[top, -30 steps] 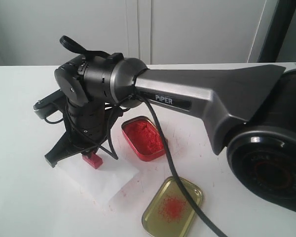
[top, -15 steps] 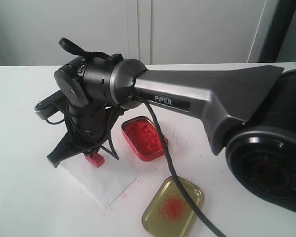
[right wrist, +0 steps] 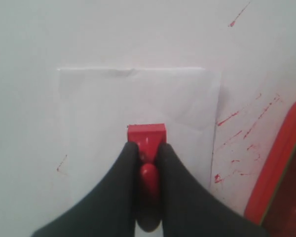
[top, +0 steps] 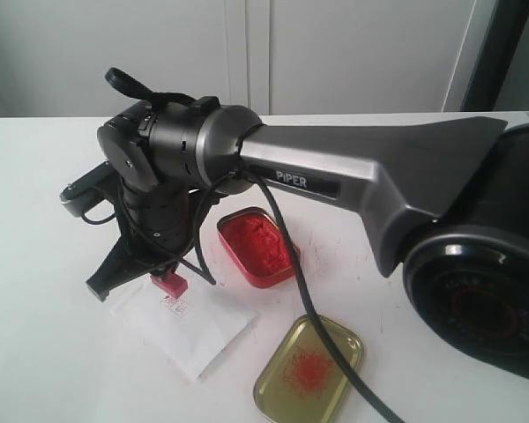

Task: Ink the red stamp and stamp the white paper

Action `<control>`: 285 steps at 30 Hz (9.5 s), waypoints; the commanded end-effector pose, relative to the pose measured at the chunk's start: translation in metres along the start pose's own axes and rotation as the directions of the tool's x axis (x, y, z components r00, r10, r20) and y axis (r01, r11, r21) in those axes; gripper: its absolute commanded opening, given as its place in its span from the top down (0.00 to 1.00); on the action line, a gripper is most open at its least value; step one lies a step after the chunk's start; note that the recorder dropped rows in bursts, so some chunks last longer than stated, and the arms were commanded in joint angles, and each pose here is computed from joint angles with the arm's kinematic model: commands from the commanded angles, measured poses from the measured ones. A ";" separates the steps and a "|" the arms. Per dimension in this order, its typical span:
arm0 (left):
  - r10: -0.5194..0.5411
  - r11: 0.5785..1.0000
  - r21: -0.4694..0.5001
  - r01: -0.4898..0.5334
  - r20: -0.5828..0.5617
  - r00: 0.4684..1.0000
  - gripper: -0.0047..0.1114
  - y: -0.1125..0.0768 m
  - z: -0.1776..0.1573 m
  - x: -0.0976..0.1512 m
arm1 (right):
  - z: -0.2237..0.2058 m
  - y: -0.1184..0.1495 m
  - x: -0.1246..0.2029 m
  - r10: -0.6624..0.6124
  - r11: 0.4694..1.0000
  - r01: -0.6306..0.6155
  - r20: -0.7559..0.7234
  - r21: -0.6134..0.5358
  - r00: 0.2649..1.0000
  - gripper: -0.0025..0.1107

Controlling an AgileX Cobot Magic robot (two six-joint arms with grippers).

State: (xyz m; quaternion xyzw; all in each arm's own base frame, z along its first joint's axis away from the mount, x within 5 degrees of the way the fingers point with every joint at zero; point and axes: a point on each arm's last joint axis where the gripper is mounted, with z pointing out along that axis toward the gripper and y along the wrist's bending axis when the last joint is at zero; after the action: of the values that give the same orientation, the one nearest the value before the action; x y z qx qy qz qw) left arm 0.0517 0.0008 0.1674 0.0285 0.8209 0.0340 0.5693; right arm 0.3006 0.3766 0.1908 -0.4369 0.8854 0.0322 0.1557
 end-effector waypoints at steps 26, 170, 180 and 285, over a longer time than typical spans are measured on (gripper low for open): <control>-0.006 1.000 0.005 0.006 -0.004 1.000 0.96 0.000 0.000 0.001 | -0.046 -0.071 0.013 0.211 0.946 -0.213 -0.035 -0.243 0.977 0.98; -0.006 1.000 0.005 0.006 -0.004 1.000 0.96 0.000 0.000 0.001 | -0.069 -0.169 0.209 0.620 0.784 -0.621 0.064 -0.009 0.782 0.98; -0.006 1.000 0.005 0.006 -0.004 1.000 0.96 0.000 0.000 0.001 | -0.086 -0.161 0.230 0.608 0.785 -0.617 0.125 0.055 0.784 0.98; -0.006 1.000 0.005 0.006 -0.004 1.000 0.96 0.000 0.000 0.001 | -0.291 -0.097 0.341 0.354 0.649 -0.723 0.748 0.236 0.562 0.98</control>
State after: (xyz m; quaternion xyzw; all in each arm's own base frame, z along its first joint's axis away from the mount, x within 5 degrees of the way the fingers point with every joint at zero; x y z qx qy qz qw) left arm 0.0517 0.0008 0.1674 0.0285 0.8209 0.0340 0.5693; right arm 0.1110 0.0011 0.3705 -0.0349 0.8448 -0.0095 0.5339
